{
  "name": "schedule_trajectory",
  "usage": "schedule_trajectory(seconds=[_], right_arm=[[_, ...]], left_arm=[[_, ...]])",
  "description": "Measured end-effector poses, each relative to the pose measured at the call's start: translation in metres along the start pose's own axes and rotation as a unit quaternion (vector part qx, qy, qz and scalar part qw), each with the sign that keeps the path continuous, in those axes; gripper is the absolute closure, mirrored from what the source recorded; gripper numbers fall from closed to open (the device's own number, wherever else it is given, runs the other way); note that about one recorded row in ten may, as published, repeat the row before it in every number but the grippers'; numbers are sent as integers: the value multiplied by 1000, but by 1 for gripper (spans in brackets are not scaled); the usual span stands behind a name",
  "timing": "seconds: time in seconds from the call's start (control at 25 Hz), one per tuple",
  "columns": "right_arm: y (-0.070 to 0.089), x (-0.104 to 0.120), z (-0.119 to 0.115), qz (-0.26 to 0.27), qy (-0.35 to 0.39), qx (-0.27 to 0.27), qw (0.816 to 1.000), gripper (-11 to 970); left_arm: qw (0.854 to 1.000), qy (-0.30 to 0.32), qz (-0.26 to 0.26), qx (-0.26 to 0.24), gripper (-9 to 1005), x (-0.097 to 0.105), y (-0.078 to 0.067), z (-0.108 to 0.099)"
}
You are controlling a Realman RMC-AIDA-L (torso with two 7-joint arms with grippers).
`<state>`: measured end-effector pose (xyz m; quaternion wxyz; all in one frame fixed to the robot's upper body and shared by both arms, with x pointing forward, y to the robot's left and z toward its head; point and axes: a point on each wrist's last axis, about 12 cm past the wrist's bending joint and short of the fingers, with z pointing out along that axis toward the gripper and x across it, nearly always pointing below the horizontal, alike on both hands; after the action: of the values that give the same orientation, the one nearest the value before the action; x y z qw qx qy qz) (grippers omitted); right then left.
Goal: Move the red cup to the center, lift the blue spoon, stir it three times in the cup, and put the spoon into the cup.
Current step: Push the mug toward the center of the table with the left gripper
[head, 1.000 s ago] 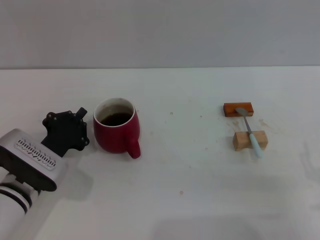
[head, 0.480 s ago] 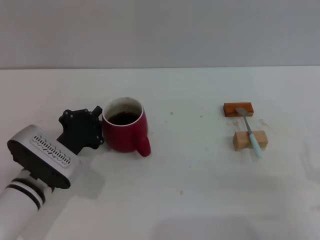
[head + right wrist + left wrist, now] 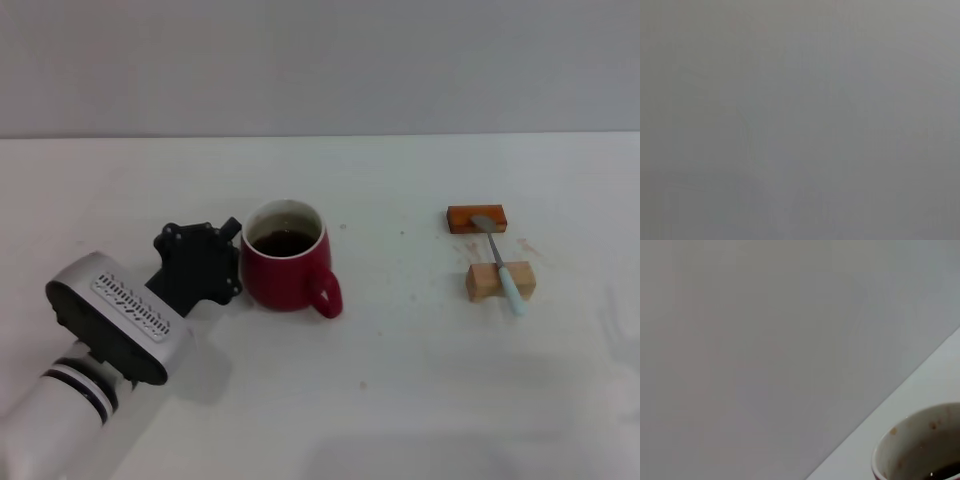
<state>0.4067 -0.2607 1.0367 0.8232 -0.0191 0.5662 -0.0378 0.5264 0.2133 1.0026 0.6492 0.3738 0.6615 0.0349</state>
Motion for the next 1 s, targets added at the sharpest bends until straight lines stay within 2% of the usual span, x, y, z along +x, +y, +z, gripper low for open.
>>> schedule_trajectory(seconds=[0.36, 0.72, 0.92, 1.0], right_arm=[[2, 1, -2, 2, 5, -6, 1000, 228], [3, 2, -2, 2, 7, -8, 1000, 228], [2, 2, -2, 0, 8, -8, 1000, 229], [2, 2, -2, 0, 8, -8, 1000, 229]], left_arm=[[999, -19, -4, 25, 980, -12, -12, 6], [999, -23, -4, 27, 979, -14, -13, 7], [1000, -9, -23, -10, 978, -4, -4, -4], [998, -5, -35, -43, 978, 3, 4, -14]])
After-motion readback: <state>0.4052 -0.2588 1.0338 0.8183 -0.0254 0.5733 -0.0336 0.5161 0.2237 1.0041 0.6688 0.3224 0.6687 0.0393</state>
